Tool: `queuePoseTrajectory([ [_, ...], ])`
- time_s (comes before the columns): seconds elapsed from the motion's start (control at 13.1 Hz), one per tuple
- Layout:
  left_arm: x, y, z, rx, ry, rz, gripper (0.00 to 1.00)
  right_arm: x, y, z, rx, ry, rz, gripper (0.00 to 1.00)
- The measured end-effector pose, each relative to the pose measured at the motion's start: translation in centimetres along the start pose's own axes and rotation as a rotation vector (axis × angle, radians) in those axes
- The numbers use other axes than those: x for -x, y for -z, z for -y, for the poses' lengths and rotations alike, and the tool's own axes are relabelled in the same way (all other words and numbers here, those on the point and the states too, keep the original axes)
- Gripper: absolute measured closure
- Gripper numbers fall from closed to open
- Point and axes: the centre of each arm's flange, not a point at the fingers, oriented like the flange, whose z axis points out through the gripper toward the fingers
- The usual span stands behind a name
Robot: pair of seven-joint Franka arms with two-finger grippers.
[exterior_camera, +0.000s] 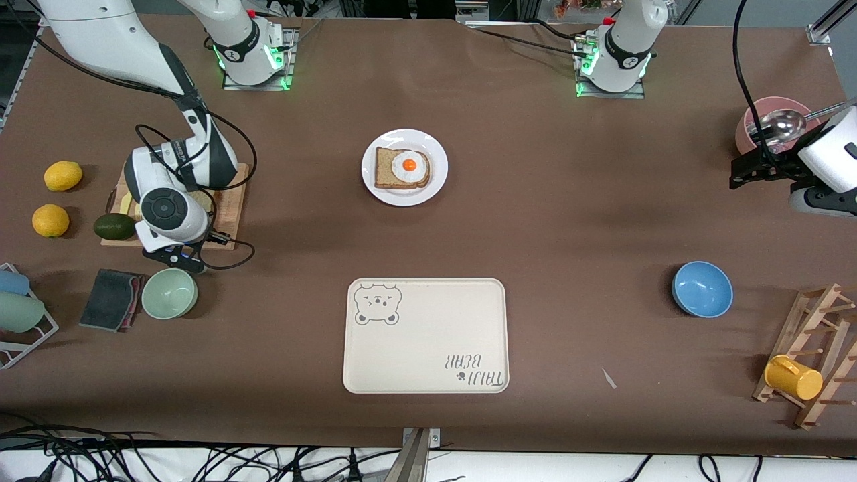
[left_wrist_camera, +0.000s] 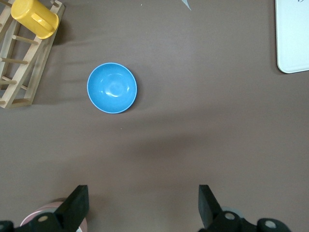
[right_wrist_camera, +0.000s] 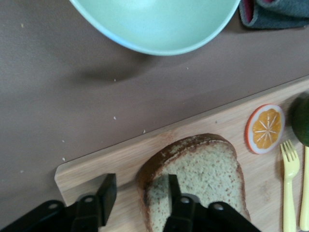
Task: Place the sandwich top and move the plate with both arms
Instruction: 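Reach the right gripper to the bread slice on the cutting board and grasp it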
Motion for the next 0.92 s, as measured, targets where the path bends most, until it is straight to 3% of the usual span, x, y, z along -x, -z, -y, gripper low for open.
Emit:
queuePoseTrajectory([
  [0.08,0.0,0.0,0.0,0.000,-0.001,0.001,0.00,0.0,-0.1,-0.1,0.002,0.000,0.000,0.65],
  [0.15,0.0,-0.1,0.0,0.000,-0.001,0.001,0.00,-0.1,-0.1,-0.1,0.003,-0.001,-0.001,0.65],
  [0.38,-0.1,-0.1,-0.1,0.000,-0.001,0.001,0.00,-0.2,-0.1,-0.5,0.009,-0.003,-0.001,0.95],
  [0.76,-0.1,-0.1,-0.1,0.000,0.001,0.001,0.00,-0.2,0.5,-0.2,0.009,0.002,-0.007,0.96],
  [0.92,-0.1,-0.1,0.0,0.000,0.001,0.001,0.00,-0.5,2.5,0.7,0.042,0.012,0.005,0.96],
])
